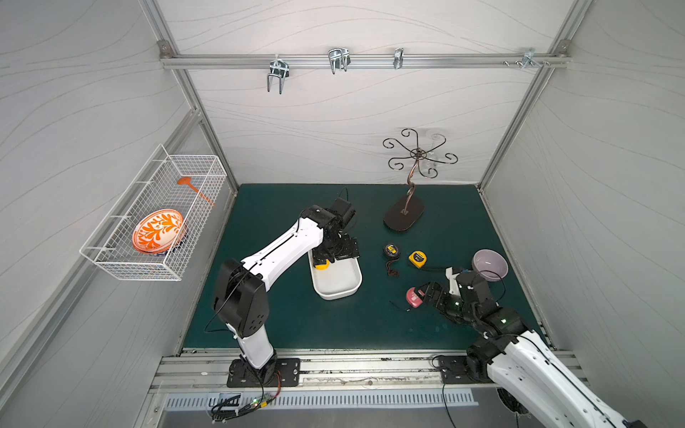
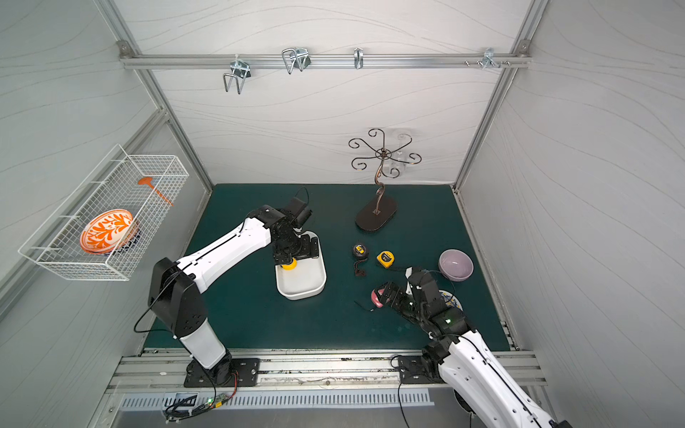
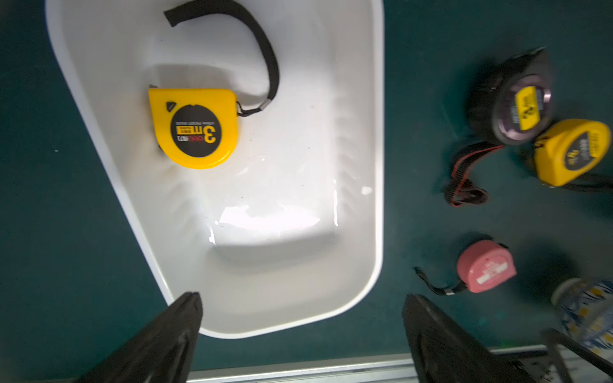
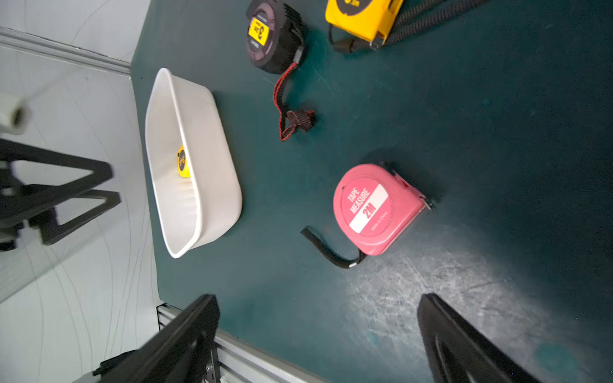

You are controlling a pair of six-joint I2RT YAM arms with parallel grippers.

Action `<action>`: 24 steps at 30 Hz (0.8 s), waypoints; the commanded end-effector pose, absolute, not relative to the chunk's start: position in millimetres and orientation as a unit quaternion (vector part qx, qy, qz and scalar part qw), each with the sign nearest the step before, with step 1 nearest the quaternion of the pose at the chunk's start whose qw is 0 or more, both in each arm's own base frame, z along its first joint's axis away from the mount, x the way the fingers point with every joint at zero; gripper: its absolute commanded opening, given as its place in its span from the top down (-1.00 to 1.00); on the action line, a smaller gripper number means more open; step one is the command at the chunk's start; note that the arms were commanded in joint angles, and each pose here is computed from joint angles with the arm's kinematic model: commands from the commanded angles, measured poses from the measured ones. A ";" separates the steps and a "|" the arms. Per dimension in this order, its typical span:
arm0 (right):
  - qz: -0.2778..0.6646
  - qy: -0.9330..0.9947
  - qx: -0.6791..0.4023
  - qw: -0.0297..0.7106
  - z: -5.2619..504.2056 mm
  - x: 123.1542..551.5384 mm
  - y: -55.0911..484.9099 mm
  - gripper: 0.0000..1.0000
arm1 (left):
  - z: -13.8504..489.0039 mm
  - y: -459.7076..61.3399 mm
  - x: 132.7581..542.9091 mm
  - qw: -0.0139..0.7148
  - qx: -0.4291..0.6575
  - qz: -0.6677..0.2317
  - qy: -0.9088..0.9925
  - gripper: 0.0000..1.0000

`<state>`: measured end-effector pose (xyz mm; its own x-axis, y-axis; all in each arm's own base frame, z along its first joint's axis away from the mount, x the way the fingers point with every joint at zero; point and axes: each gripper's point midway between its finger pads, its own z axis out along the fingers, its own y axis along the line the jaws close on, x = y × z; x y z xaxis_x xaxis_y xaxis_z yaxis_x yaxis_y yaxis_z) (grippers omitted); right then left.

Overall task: Take the tape measure out of the storage box
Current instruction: Place the tape measure at the center of the board, then pick up the tape measure from the storage box.

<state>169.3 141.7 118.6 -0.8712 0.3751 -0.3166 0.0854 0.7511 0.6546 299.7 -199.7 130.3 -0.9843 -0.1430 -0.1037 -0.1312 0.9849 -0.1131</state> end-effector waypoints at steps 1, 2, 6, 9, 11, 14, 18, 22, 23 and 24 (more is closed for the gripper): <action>0.306 0.923 0.100 0.213 127.2 158.5 136.1 -0.97 | 124.6 -186.0 311.7 0.060 -0.098 -0.017 0.993 -0.98; 0.308 0.921 0.096 0.217 133.0 159.3 137.0 -0.98 | 121.4 -186.7 314.0 0.060 -0.117 -0.020 0.991 -0.98; 0.316 0.917 0.089 0.224 151.2 162.9 141.2 -0.98 | 119.2 -188.1 325.8 0.077 -0.203 -0.023 0.976 -0.98; 0.323 0.914 0.086 0.232 164.5 165.7 143.8 -0.98 | 119.8 -182.3 334.6 0.091 -0.290 -0.017 0.953 -0.98; 0.327 0.911 0.086 0.237 172.5 167.1 144.4 -0.97 | 117.6 -179.6 340.0 0.092 -0.338 -0.021 0.936 -0.97; 0.331 0.907 0.087 0.244 184.2 167.8 144.5 -0.98 | 109.9 -173.1 348.0 0.087 -0.402 -0.025 0.911 -0.93; 0.336 0.902 0.086 0.256 201.0 166.6 142.1 -0.97 | 98.2 -163.8 352.7 0.082 -0.482 -0.033 0.872 -0.89; 0.338 0.899 0.083 0.267 213.4 165.6 140.2 -0.97 | 84.9 -160.5 355.3 0.085 -0.537 -0.050 0.838 -0.88; 0.337 0.899 0.082 0.267 214.9 165.5 139.8 -0.97 | 81.5 -159.9 355.6 0.082 -0.550 -0.052 0.829 -0.87; 0.336 0.899 0.080 0.270 217.1 166.0 139.7 -0.98 | 77.1 -160.7 357.6 0.078 -0.557 -0.058 0.825 -0.84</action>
<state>169.8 144.5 213.7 -0.8423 0.3449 -0.4142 -0.0278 0.7396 0.6724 346.5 -158.7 83.2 -0.4917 -0.8664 -0.0867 -0.8563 0.4992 -0.1323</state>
